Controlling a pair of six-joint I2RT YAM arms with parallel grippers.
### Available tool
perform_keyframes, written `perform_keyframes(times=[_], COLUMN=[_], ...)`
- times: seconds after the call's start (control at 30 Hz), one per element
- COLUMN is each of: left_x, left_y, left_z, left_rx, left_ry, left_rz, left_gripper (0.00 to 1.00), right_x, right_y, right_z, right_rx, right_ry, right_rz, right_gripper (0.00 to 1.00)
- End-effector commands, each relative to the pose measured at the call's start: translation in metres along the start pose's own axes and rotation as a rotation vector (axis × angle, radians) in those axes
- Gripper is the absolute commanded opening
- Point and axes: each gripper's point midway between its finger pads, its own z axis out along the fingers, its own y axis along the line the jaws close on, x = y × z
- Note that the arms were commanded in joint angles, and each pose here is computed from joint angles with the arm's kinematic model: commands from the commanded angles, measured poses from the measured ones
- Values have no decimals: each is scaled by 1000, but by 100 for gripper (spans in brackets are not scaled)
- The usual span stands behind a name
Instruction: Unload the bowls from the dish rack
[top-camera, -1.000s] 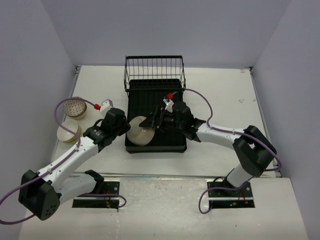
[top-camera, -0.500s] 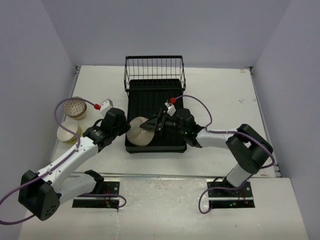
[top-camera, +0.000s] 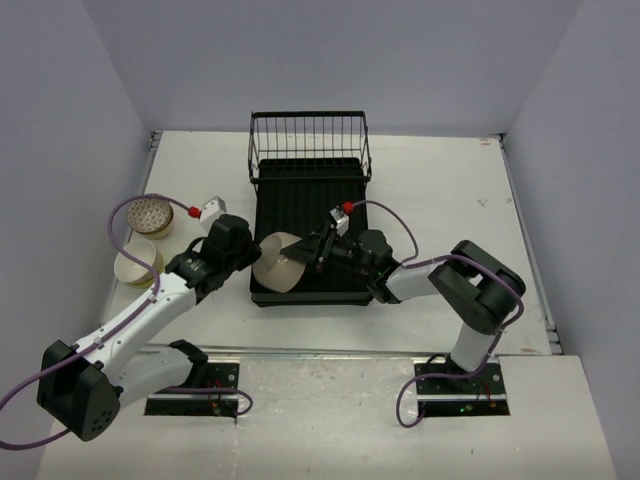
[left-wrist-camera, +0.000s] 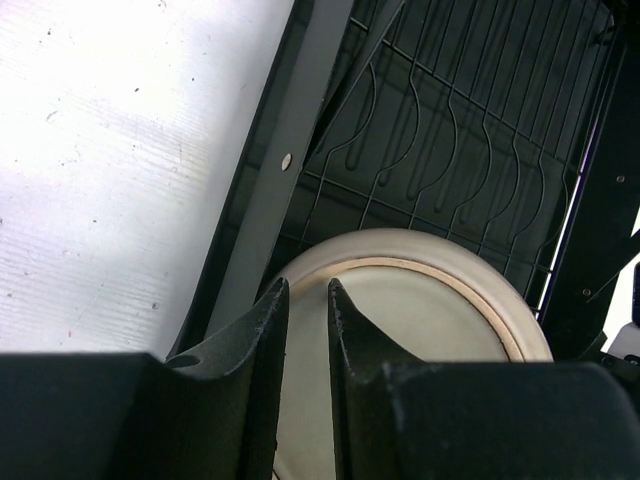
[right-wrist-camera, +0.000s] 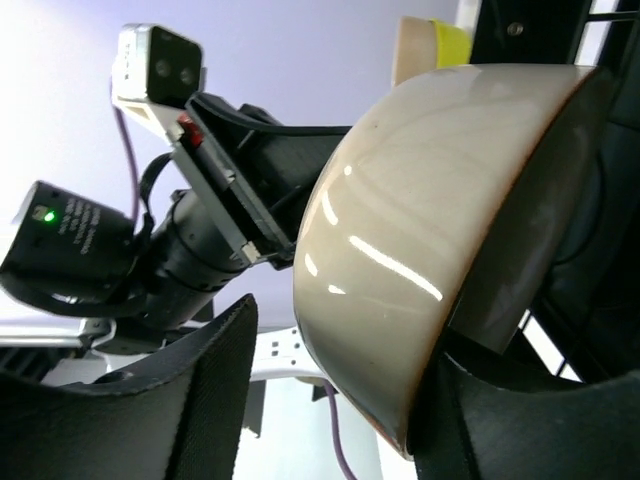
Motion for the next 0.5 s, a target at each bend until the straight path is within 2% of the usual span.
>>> perform_keyframes(times=[0.0, 0.33, 0.47], left_x=[13, 13, 14], left_y=[-4, -3, -2], left_z=[-5, -5, -5], left_rx=[25, 22, 23], left_ry=[72, 70, 74], left_rz=[24, 23, 22], left_gripper=[23, 24, 24], right_x=[8, 14, 15], right_y=[40, 33, 44], right_z=[-3, 0, -1], right_rx=[-193, -241, -310], right_ry=[22, 39, 43], right_rz=[2, 98, 97], right_gripper=[54, 50, 50])
